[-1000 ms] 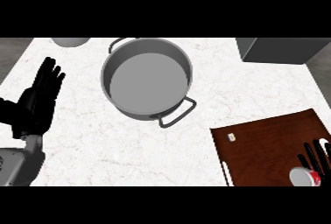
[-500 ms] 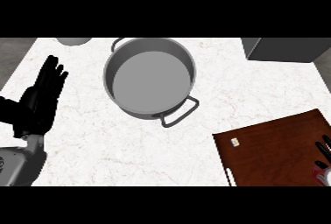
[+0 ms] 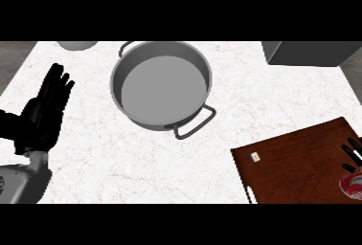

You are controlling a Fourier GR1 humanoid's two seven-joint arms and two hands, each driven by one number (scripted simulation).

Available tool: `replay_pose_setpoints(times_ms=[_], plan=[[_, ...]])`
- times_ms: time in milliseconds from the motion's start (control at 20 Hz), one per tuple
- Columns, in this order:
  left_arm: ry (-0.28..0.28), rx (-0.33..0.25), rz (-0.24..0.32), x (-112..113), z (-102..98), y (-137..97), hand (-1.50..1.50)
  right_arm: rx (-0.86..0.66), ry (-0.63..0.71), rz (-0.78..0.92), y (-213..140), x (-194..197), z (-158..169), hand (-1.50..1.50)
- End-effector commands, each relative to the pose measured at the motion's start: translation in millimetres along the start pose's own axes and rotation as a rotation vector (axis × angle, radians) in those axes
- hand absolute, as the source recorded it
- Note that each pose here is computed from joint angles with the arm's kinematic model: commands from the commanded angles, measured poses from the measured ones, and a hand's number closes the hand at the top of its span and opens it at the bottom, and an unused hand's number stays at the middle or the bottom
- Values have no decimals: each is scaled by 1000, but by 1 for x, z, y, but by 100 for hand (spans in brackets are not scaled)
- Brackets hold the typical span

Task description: Pick the can from the tray and place it in the pot

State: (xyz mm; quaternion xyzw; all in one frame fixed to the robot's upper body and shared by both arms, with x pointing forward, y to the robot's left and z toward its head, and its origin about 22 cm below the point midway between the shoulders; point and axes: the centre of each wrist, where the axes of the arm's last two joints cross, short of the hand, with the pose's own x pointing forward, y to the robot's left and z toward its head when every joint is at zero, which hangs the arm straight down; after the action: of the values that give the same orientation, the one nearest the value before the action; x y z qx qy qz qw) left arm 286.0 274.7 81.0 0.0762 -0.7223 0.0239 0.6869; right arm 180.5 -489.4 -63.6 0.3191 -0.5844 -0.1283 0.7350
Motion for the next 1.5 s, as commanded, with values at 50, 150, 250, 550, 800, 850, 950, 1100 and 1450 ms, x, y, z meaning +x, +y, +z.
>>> replay_pose_setpoints(times_ms=[50, 150, 250, 550, 800, 850, 950, 1100, 1450], plan=[[1, 13, -5, 8, 3, -4, 0, 20, 115, -12, -1, -23, -10, -150], [-15, 20, 3, 12, -3, -7, 0, 15, 148, 29, -3, -5, -18, -150], [11, 7, -12, 3, -3, -8, 0, 25, 198, 53, 2, -16, -23, -150], [-6, 1, -9, 13, -5, 12, 0, 14, 176, 38, -2, -24, -12, -150], [-1, 11, -8, 10, -9, -3, 0, 15, 162, 35, 8, -31, -45, -150], [-4, 32, -16, 4, -7, 5, 0, 24, 193, 55, 4, -37, -28, -150], [9, 18, -8, 8, -11, -4, 0, 36, 223, 71, 12, -38, -44, -150], [8, 28, -13, 0, -3, 5, 0, 14, 234, 53, 13, -52, -47, -150], [2, 25, 3, 3, 5, -6, 0, 91, 139, 147, 27, -48, -63, 150]])
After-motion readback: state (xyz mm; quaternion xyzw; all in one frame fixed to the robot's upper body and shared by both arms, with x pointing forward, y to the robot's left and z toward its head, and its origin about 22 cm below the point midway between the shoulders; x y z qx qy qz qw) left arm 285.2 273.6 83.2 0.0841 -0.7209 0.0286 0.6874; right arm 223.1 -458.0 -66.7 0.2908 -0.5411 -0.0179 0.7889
